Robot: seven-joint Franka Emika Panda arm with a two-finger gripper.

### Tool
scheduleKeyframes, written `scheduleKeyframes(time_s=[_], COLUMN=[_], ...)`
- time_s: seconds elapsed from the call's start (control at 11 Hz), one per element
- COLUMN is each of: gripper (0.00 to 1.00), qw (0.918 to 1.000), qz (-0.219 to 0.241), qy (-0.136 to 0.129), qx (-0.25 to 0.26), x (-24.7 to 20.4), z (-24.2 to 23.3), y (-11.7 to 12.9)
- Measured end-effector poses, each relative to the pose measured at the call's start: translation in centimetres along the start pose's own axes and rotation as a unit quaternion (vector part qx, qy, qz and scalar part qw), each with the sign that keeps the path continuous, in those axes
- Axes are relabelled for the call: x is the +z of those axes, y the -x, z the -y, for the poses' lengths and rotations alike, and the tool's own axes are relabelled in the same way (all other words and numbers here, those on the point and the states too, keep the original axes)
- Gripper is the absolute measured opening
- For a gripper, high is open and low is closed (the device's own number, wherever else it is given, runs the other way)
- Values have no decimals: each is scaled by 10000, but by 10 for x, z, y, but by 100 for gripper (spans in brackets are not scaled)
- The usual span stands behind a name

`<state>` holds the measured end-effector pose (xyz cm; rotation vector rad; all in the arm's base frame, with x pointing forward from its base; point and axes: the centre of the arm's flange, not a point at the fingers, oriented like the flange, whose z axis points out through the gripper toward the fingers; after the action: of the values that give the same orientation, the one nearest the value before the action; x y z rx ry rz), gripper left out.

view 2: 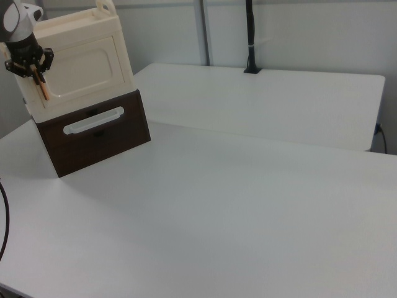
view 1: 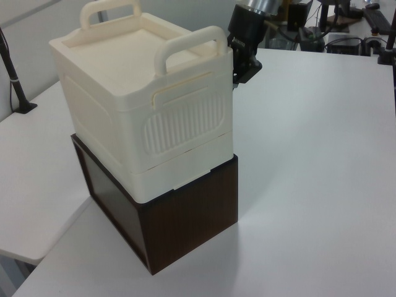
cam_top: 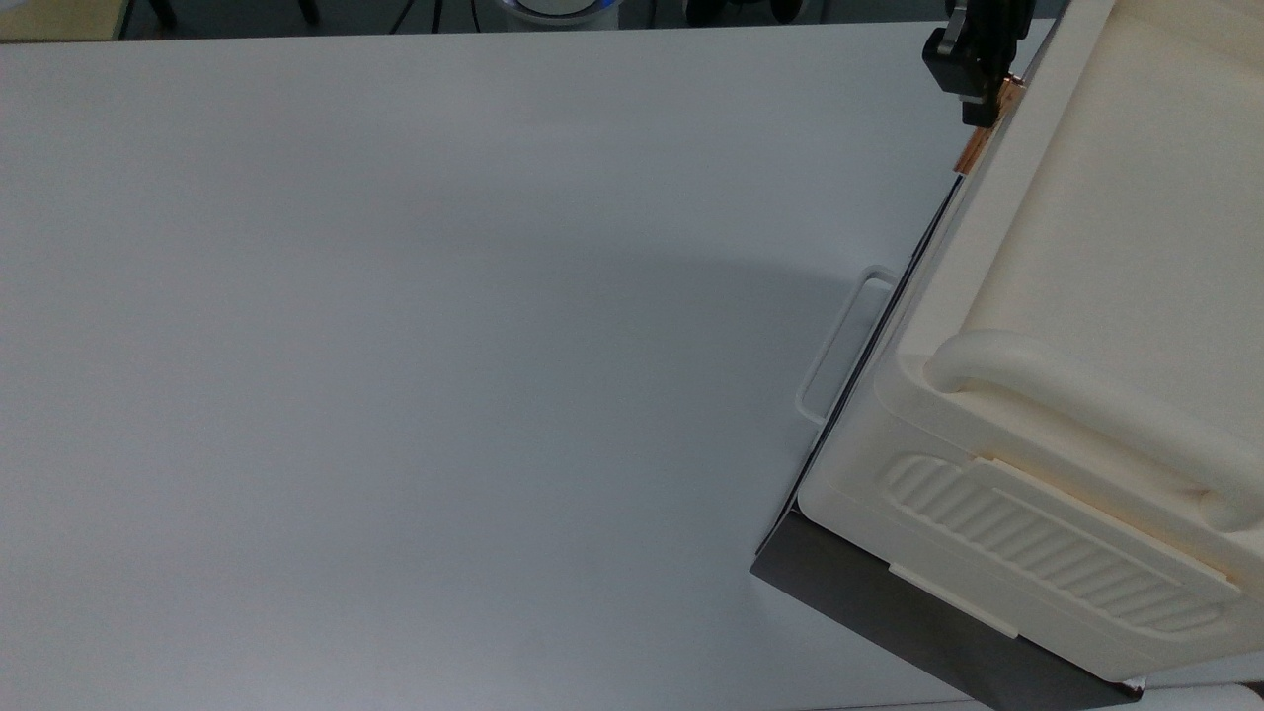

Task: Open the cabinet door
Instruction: 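Grasp the orange handle strip of the cream box door, then pull the door handle outward, swinging the door open on its hinge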

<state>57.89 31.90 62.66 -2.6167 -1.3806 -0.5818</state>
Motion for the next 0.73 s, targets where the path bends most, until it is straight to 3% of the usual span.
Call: scheduleKeyframes(time_s=[0.27, 0.55, 0.73], gripper=[15, 18, 45], qw=[10000, 9983, 9934], qz=[63, 525, 1008], qy=[-47, -196, -387], qx=[33, 176, 377], x=[-1, -14, -24], z=[-2, -15, -29], y=[3, 24, 50])
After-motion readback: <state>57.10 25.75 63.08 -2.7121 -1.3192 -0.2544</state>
